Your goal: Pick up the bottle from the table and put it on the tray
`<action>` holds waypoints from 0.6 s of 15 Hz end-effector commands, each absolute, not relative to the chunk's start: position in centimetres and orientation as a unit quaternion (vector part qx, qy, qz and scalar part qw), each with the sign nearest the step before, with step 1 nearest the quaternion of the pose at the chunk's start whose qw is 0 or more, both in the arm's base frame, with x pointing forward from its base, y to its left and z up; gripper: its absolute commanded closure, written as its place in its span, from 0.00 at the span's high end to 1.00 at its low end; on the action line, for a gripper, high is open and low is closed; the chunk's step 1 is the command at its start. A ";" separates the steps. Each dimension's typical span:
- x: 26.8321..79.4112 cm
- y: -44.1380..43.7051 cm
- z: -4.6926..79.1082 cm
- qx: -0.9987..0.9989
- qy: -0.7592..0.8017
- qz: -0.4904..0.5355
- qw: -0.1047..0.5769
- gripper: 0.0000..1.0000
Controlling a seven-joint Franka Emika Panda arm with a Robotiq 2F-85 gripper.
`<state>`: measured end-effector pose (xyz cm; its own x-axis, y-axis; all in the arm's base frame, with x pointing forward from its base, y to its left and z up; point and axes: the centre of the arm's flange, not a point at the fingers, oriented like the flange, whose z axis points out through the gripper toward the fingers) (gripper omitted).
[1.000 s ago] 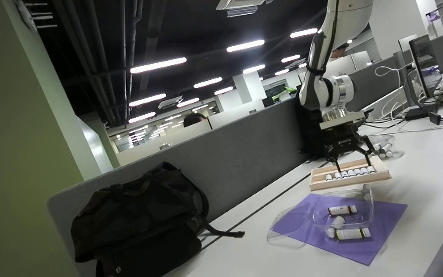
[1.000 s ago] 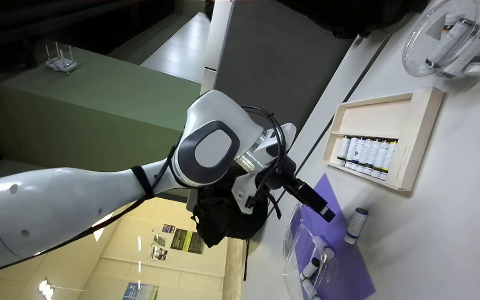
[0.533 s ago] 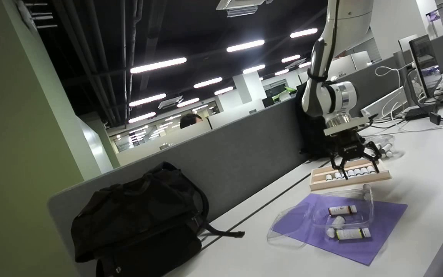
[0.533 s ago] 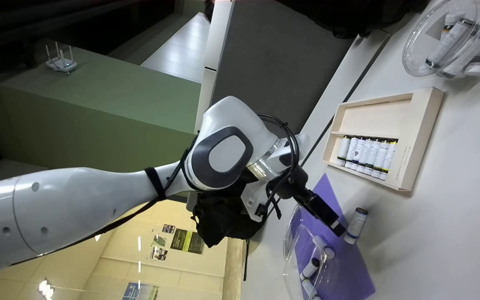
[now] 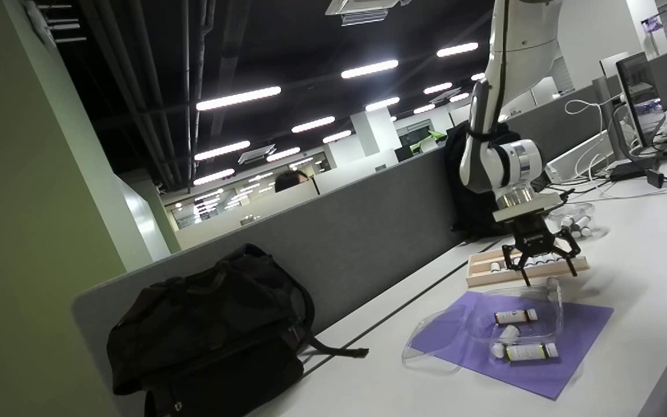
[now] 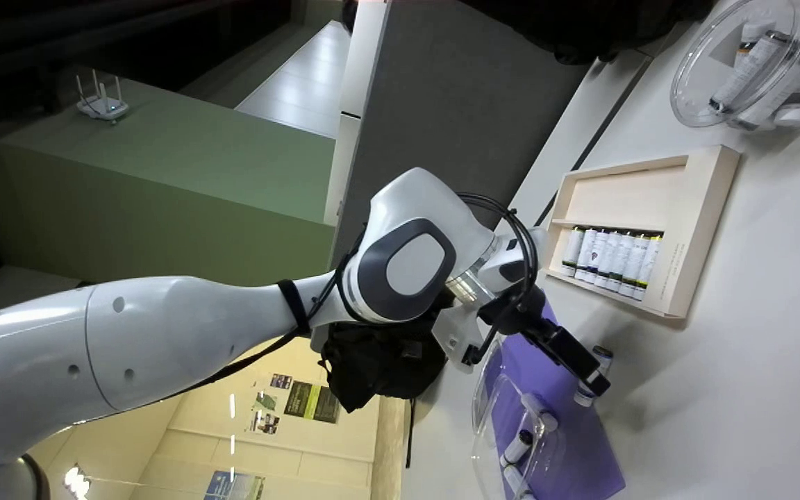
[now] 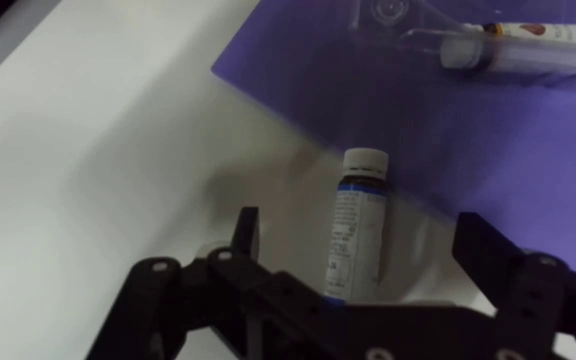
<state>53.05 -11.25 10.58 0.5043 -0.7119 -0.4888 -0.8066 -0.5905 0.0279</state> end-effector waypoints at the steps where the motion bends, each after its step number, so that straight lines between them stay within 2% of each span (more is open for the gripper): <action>1: 54.6 -11.3 9.7 -0.863 0.449 0.207 0.103 1.00; 2: 54.7 -11.3 9.4 -0.864 0.450 0.202 0.102 0.82; 3: 54.8 -11.3 9.2 -0.865 0.449 0.198 0.101 0.72; 9: 55.5 -10.9 9.6 -0.868 0.446 0.193 0.105 0.31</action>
